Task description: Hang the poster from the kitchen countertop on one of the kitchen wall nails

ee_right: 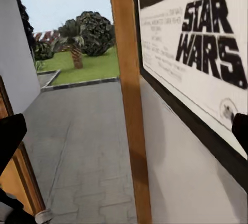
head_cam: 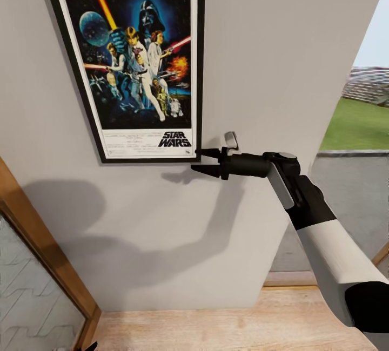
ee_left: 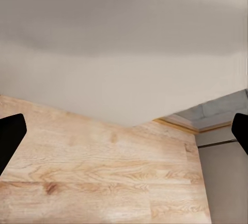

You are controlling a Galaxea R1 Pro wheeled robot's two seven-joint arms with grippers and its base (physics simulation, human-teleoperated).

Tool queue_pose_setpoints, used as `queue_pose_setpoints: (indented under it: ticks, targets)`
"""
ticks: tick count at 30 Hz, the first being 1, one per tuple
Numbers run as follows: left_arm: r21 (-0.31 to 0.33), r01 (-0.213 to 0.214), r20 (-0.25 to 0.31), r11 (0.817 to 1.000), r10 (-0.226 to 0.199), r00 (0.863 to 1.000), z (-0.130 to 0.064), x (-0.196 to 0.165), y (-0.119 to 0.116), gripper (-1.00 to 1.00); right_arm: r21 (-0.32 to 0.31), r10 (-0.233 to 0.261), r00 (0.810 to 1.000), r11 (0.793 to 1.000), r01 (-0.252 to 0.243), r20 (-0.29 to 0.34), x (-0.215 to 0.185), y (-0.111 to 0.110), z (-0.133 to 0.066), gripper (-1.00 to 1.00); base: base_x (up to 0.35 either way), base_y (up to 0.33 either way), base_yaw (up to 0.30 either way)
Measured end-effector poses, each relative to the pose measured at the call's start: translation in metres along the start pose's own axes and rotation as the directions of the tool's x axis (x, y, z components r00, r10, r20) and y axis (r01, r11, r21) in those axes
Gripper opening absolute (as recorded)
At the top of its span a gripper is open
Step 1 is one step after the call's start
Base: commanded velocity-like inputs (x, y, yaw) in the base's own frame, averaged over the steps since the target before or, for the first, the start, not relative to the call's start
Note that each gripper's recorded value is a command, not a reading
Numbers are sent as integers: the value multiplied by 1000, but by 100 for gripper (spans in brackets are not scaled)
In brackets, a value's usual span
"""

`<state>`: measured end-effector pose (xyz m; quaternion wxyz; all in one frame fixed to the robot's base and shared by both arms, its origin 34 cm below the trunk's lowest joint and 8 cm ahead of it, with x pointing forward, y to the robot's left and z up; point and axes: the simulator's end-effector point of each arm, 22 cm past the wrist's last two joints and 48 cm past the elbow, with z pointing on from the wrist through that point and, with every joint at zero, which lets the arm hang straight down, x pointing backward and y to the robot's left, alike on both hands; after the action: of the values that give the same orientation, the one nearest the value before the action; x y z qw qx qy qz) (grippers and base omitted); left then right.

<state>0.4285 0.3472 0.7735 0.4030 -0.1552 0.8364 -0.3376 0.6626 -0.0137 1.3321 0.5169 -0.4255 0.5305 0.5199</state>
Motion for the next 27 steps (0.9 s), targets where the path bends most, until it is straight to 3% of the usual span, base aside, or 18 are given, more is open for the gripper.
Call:
queue_pose_setpoints:
  ticks: [10, 17, 18, 21, 23, 27]
  targets:
    - [0, -1, 0, 1000, 1, 1000, 0, 0, 0, 100, 0, 0, 1000, 1000, 0, 1, 0, 0, 0, 100, -221, 0, 0]
    - [1, 0, 0, 1000, 0, 1000, 0, 0, 0, 100, -1, 4, 1000, 1000, -4, -3, 1, 0, -1, 100, -53, 0, 0]
    - [2, -1, 0, 1000, 1, 1000, 0, 0, -1, 100, -10, 45, 999, 999, -45, 11, 16, 4, -4, 100, -3, 0, 0]
    - [3, -1, 0, 1000, 1, 1000, 0, 0, -1, 100, -32, 84, 996, 996, -84, 15, 36, 14, -7, 100, -1, 0, 0]
    - [4, -2, -2, 1000, 2, 1000, 0, 1, -1, 100, -75, 137, 990, 988, -135, 20, 72, 39, -12, 100, 0, 0, 0]
    - [5, -2, -4, 1000, 2, 1000, 1, 1, -2, 100, -94, 182, 982, 980, -177, 48, 130, 76, -23, 100, 0, 0, 0]
